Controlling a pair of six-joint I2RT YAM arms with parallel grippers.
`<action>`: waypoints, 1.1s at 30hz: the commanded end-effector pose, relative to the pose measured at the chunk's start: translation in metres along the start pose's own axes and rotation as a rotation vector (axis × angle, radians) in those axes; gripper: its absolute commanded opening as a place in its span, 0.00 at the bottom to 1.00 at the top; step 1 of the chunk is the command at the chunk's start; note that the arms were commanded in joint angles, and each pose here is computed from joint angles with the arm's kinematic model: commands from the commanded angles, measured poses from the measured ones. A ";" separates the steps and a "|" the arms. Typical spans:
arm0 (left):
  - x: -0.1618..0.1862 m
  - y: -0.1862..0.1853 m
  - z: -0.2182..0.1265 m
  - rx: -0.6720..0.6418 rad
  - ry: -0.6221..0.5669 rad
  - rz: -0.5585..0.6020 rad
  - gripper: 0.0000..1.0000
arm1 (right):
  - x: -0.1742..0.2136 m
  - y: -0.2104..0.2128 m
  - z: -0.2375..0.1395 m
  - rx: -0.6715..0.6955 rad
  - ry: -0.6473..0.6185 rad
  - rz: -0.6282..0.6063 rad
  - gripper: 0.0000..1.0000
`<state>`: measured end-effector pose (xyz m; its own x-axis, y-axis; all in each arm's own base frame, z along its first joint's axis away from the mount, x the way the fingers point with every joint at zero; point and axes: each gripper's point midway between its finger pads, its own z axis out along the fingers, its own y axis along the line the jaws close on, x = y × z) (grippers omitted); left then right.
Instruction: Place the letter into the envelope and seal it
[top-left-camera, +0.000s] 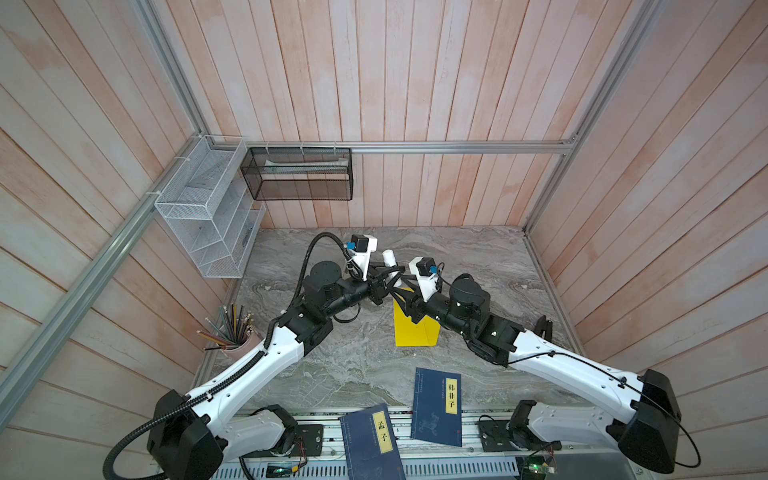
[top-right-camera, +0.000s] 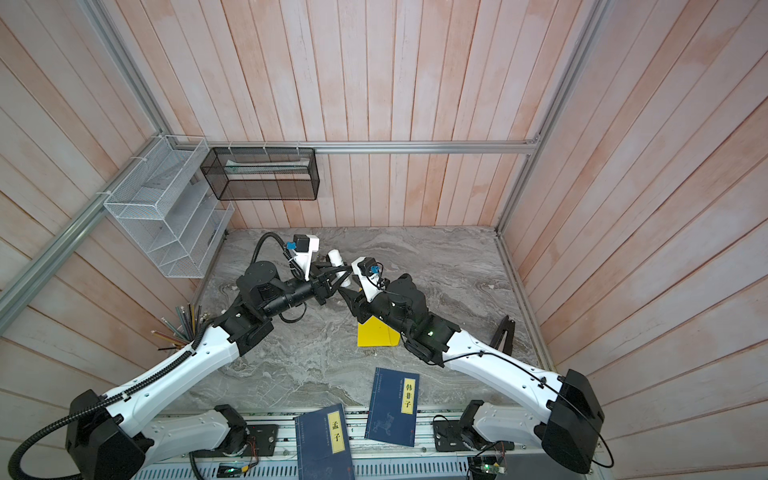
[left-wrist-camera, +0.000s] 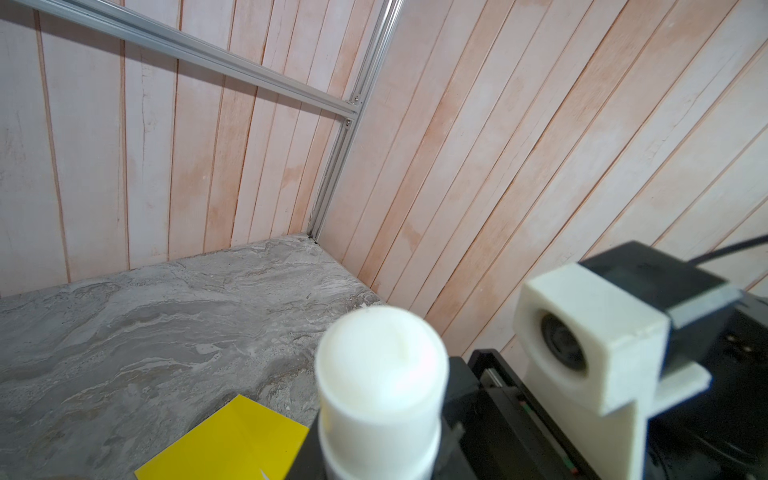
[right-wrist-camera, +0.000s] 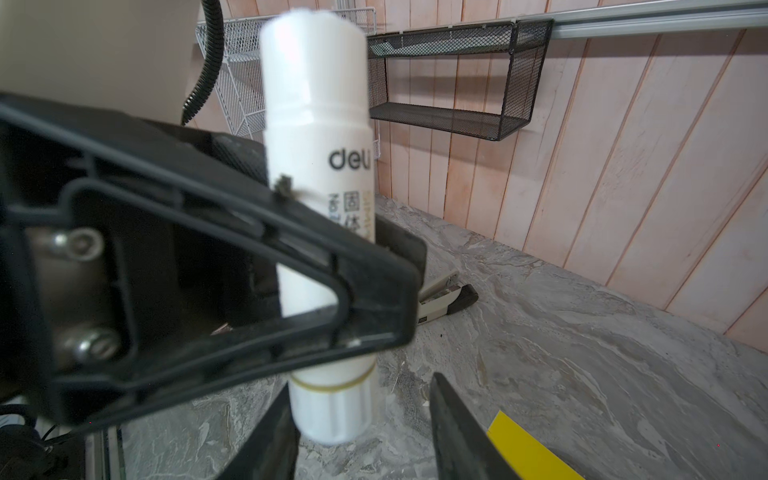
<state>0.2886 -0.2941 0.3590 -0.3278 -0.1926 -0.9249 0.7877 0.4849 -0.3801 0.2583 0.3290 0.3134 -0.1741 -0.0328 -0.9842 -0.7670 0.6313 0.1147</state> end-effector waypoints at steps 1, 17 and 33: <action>-0.010 -0.008 0.001 0.018 -0.025 0.023 0.00 | -0.020 -0.002 0.000 0.028 -0.045 -0.008 0.47; -0.009 -0.009 0.003 0.019 -0.019 0.027 0.00 | -0.027 0.001 0.001 0.023 -0.055 -0.011 0.22; -0.009 -0.025 -0.007 0.181 0.035 0.007 0.00 | -0.040 0.019 -0.036 -0.324 -0.114 0.061 0.15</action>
<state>0.2736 -0.3026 0.3680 -0.3370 -0.1690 -0.9262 0.8435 0.3829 -0.3767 0.2401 0.3264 0.3350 -0.1802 0.0198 -0.9834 -0.8773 0.4489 0.1698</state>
